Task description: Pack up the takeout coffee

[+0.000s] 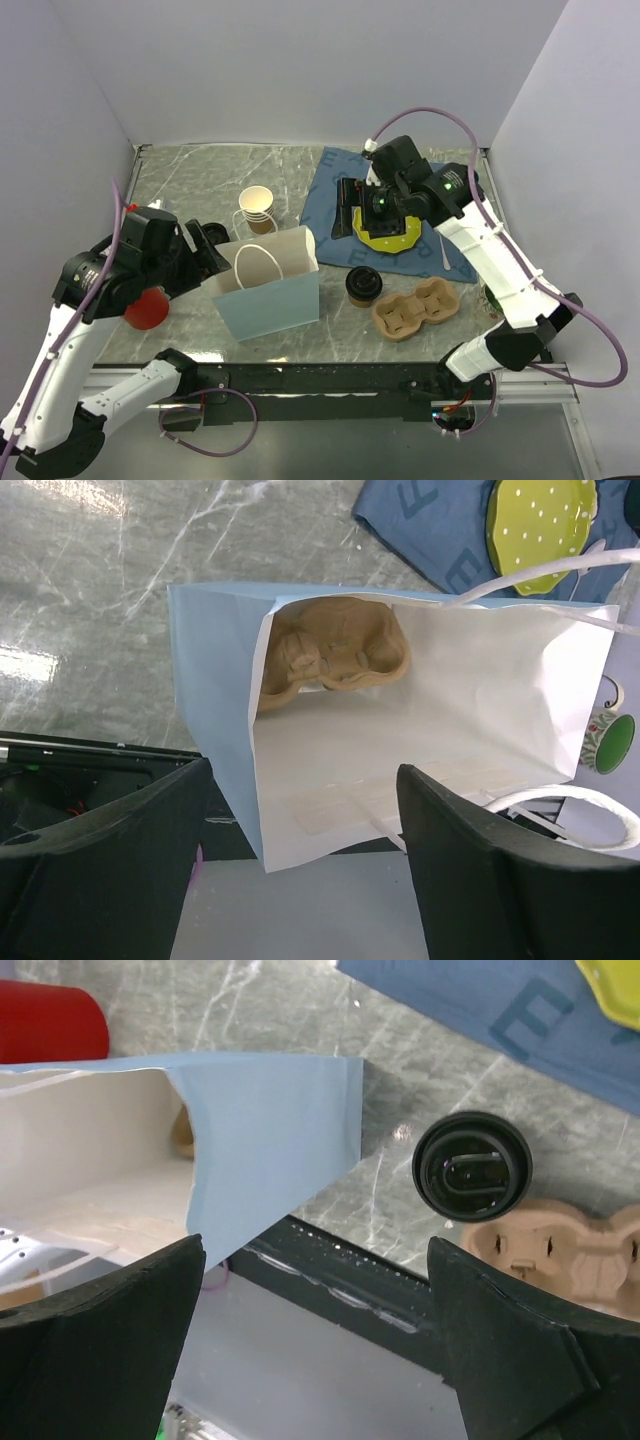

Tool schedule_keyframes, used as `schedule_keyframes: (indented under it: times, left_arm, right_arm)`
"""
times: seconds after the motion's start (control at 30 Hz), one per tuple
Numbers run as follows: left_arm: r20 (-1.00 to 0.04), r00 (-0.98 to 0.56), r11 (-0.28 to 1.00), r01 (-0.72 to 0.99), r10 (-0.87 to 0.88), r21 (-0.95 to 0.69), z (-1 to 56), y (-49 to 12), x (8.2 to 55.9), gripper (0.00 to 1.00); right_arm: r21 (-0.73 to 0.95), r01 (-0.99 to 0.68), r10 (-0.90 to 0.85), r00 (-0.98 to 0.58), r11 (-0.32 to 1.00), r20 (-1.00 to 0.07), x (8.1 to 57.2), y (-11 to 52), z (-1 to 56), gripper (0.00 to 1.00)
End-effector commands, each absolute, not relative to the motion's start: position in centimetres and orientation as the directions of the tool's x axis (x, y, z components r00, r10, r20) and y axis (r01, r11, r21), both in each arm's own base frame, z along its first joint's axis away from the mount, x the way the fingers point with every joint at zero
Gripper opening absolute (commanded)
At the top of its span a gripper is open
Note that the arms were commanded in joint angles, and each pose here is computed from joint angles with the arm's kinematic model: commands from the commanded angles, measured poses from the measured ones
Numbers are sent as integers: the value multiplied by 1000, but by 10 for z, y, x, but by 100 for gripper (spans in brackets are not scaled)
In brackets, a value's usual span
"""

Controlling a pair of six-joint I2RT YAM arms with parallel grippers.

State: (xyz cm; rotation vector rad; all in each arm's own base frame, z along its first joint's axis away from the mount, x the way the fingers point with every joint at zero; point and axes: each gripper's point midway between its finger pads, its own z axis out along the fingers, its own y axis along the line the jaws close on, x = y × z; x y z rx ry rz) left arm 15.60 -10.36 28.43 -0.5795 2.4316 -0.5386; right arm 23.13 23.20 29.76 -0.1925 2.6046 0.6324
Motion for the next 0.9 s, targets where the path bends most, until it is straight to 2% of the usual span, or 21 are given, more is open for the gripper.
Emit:
schedule_keyframes:
  times: [0.0,0.07,0.13,0.23,0.4,0.73,0.87]
  left_arm:
    - [-443,-727,805,-254,-524,-536,303,-106,152,83]
    - [-469,-710,803,-230,-525,-550,315,-104,152,86]
    - [-483,-695,802,-231,-533,-551,319,-101,153,86]
    - [-482,-691,800,-240,-539,-549,316,-99,152,86]
    - [-472,-689,799,-269,-550,-538,309,-97,152,79]
    - [-524,-647,811,-277,-554,-515,315,-86,158,80]
    - [-509,-659,812,-295,-554,-504,304,-86,156,79]
  right_arm:
    - [406,-310,7,-788,860,-616,237,222,340,100]
    - [443,-278,48,-802,852,-596,240,218,338,100]
    - [530,-269,78,-836,804,-544,239,218,330,100]
    - [593,-283,101,-841,754,-531,238,220,324,100]
    - [537,-299,83,-814,789,-575,243,210,327,97]
    - [478,-284,61,-808,831,-586,247,199,321,95]
    - [478,-285,56,-812,831,-581,249,201,324,94]
